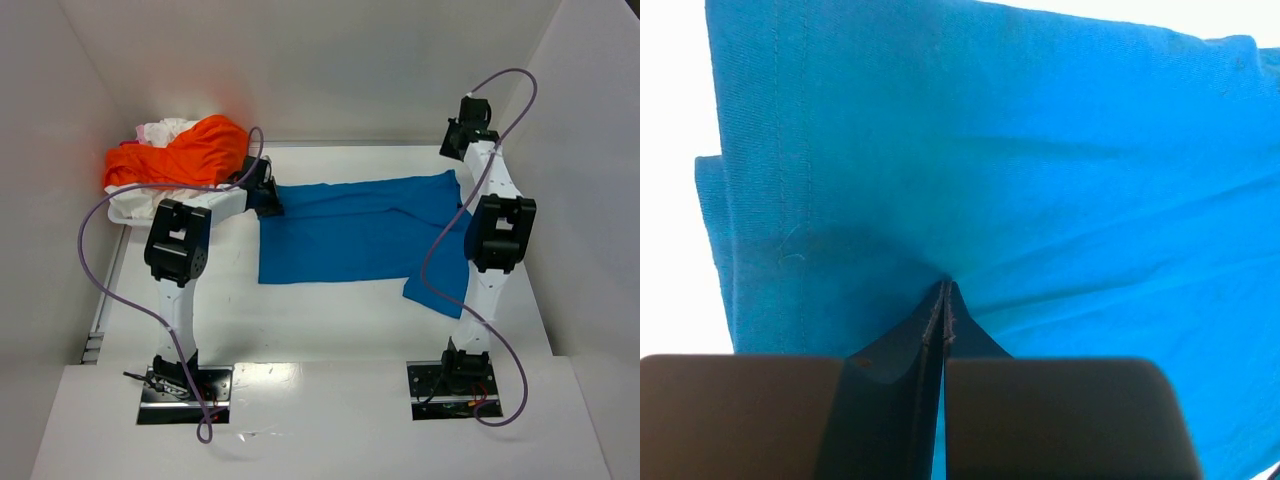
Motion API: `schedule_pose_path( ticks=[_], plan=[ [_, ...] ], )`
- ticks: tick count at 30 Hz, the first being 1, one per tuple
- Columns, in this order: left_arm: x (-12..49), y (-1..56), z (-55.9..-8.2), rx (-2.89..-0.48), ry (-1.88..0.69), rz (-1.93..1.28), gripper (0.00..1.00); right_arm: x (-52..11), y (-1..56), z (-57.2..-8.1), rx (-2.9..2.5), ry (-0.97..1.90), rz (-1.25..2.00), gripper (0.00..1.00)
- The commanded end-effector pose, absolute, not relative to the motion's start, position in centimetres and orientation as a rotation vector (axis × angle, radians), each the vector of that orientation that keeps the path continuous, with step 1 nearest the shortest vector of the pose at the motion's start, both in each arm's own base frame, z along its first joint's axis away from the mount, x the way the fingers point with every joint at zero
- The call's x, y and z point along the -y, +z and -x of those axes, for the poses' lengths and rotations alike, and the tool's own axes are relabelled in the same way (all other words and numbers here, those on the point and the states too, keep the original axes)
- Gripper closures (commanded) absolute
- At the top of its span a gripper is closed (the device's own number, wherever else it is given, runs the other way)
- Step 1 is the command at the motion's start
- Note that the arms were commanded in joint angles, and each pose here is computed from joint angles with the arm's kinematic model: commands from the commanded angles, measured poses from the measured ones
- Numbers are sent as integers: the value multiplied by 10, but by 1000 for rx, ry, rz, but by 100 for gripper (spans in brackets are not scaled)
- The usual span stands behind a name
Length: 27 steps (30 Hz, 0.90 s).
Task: Fold and stack the t-shirts
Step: Fold the flattened tshirt in 1/3 of the way
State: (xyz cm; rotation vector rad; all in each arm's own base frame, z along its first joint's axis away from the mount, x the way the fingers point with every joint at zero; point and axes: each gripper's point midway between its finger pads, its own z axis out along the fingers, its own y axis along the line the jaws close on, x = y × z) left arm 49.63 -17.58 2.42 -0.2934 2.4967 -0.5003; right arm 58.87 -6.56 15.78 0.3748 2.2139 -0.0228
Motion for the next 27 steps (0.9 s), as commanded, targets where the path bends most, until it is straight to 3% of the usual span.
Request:
schedule_pose_path(
  ticks=[1, 10, 27],
  plan=[
    [166, 36, -494, -2496, -481, 276, 95, 72, 104, -580, -2312, -53, -395, 95],
    [163, 38, -492, -2496, -488, 284, 94, 75, 51, -577, -2401, -86, -415, 95],
    [146, 28, -482, -2537, -458, 317, 94, 126, 22, -572, -2440, -158, -542, 95]
  ],
)
